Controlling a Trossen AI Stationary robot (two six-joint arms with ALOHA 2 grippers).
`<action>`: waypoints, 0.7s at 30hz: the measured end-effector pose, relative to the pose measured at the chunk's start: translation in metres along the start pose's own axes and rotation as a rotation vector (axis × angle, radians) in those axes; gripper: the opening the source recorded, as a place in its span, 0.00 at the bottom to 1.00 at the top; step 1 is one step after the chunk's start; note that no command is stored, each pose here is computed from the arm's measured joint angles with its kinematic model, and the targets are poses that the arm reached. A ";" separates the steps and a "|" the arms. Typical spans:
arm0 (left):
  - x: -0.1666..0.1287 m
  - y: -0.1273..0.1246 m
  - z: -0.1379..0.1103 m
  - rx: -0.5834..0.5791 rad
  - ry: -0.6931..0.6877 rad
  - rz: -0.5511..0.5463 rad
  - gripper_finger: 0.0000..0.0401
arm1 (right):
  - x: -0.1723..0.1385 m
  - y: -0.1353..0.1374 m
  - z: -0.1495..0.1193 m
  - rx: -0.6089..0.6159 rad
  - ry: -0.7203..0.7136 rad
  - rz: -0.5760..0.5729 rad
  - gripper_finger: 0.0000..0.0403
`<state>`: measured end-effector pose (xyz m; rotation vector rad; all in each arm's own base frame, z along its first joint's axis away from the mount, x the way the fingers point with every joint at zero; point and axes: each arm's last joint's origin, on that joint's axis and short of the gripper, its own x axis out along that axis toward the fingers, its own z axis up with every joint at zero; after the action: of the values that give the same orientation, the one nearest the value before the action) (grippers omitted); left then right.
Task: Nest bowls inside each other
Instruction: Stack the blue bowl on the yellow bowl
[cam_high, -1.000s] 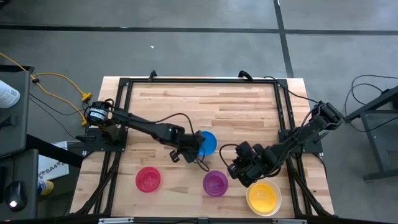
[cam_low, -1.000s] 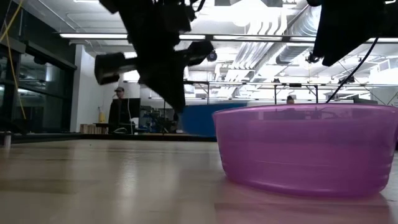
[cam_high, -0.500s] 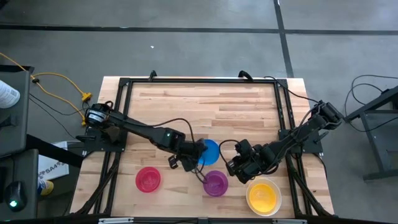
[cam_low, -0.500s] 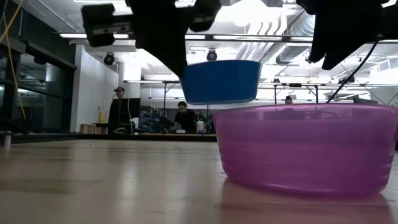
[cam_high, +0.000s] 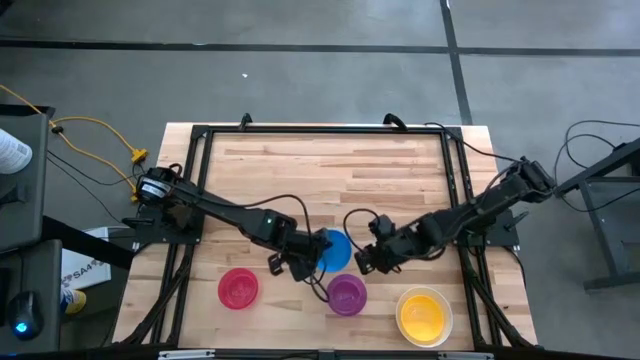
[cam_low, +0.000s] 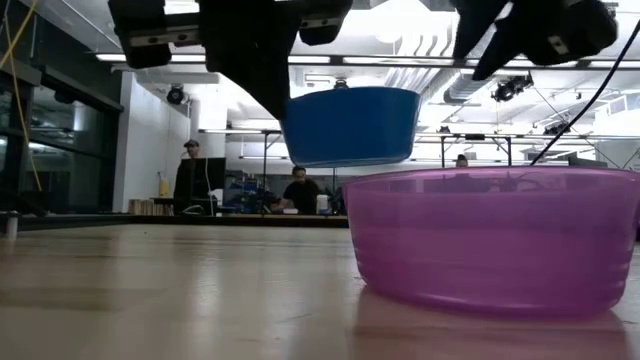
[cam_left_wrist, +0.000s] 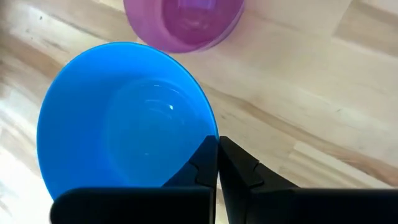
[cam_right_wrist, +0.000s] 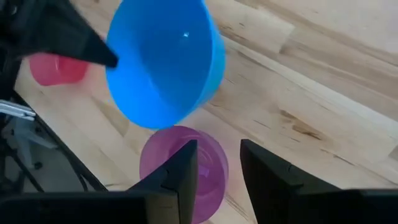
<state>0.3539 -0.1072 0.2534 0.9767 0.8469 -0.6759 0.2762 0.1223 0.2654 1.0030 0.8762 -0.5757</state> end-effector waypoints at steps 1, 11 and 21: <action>0.000 0.000 0.000 0.001 -0.005 -0.003 0.00 | 0.001 -0.001 0.004 0.010 0.017 -0.003 0.28; 0.000 -0.005 0.008 0.047 -0.024 -0.002 0.00 | 0.010 0.001 0.037 0.021 0.092 0.058 0.27; 0.000 -0.004 0.009 0.075 -0.030 0.014 0.00 | 0.012 0.006 0.054 0.022 0.132 0.153 0.19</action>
<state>0.3534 -0.1165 0.2549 1.0368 0.7920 -0.7131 0.3061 0.0762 0.2720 1.1275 0.9018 -0.3938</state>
